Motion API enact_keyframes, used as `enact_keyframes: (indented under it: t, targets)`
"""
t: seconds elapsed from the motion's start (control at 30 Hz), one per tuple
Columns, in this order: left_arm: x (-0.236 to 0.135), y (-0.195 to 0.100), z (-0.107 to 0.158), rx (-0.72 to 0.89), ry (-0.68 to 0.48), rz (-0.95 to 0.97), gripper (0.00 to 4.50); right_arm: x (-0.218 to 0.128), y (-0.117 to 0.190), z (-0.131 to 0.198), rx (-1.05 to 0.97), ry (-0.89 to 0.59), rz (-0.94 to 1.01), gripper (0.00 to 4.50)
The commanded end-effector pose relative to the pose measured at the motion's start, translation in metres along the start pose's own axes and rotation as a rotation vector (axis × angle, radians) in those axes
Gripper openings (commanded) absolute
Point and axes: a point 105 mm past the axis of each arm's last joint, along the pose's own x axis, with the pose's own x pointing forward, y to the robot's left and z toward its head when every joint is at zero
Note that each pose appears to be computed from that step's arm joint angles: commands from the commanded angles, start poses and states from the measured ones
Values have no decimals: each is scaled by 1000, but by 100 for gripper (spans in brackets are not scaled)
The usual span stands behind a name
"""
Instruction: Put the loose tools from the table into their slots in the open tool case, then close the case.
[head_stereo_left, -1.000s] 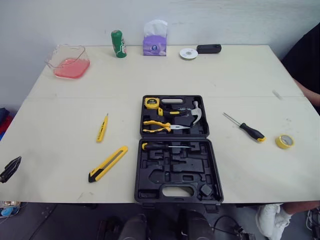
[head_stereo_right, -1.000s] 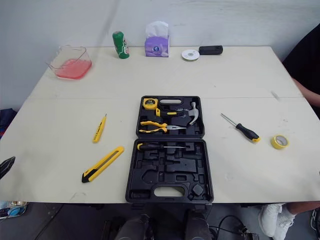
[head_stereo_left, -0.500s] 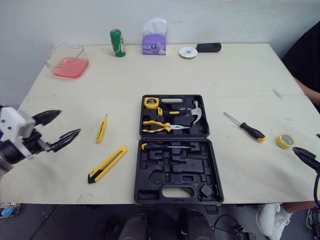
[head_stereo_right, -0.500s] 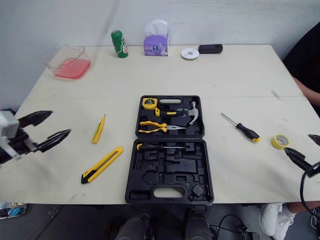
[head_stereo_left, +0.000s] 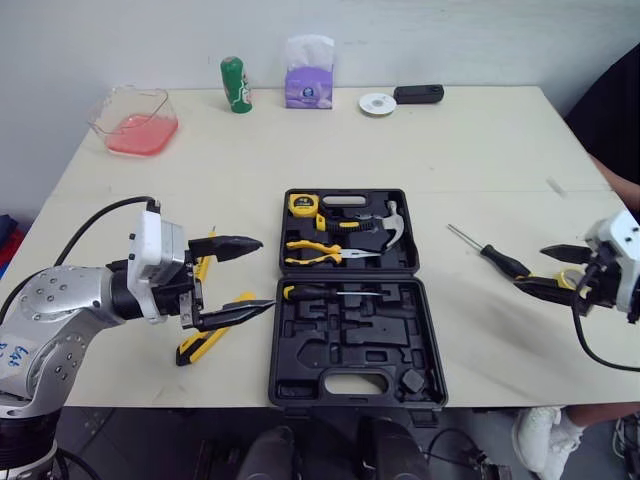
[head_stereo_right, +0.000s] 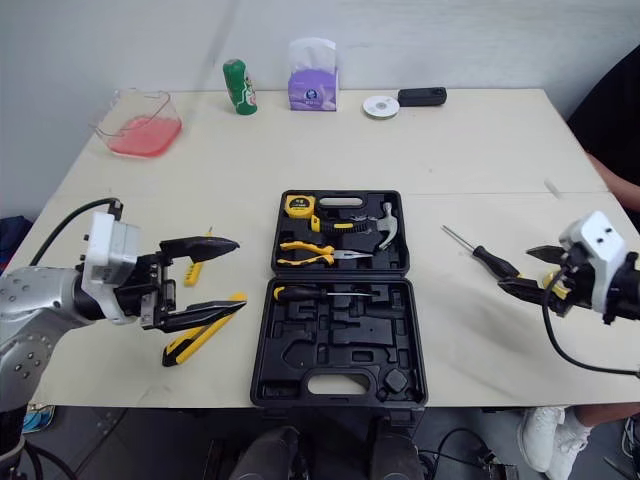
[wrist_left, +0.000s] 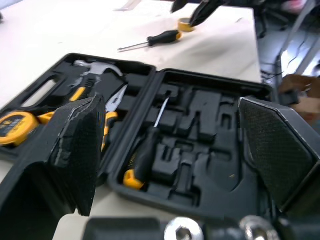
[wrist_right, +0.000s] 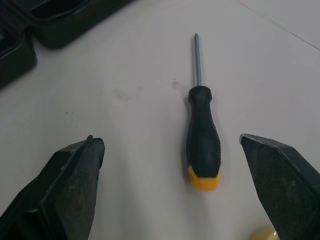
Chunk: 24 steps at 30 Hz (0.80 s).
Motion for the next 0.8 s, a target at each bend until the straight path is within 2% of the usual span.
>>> enact_keyframes:
  t: [0.03, 0.2, 0.43, 0.67, 0.77, 0.8]
  targets:
    - [9, -14, 8, 19, -23, -59, 447, 9, -13, 2, 23, 32, -17, 450]
    - [15, -21, 12, 24, -37, -89, 447, 22, -18, 0, 64, 52, 24, 450]
    - [16, -26, 13, 20, -39, -89, 447, 33, -22, -21, 108, 98, 18, 450]
    - [17, -31, 12, -5, -45, -87, 447, 35, -16, -33, 190, 59, 53, 450]
    - [17, -30, 10, -9, -41, -82, 450, 36, -11, -36, 180, 40, 77, 371]
    - [17, -29, 9, -6, -41, -82, 450, 36, -11, -39, 181, 50, 70, 324]
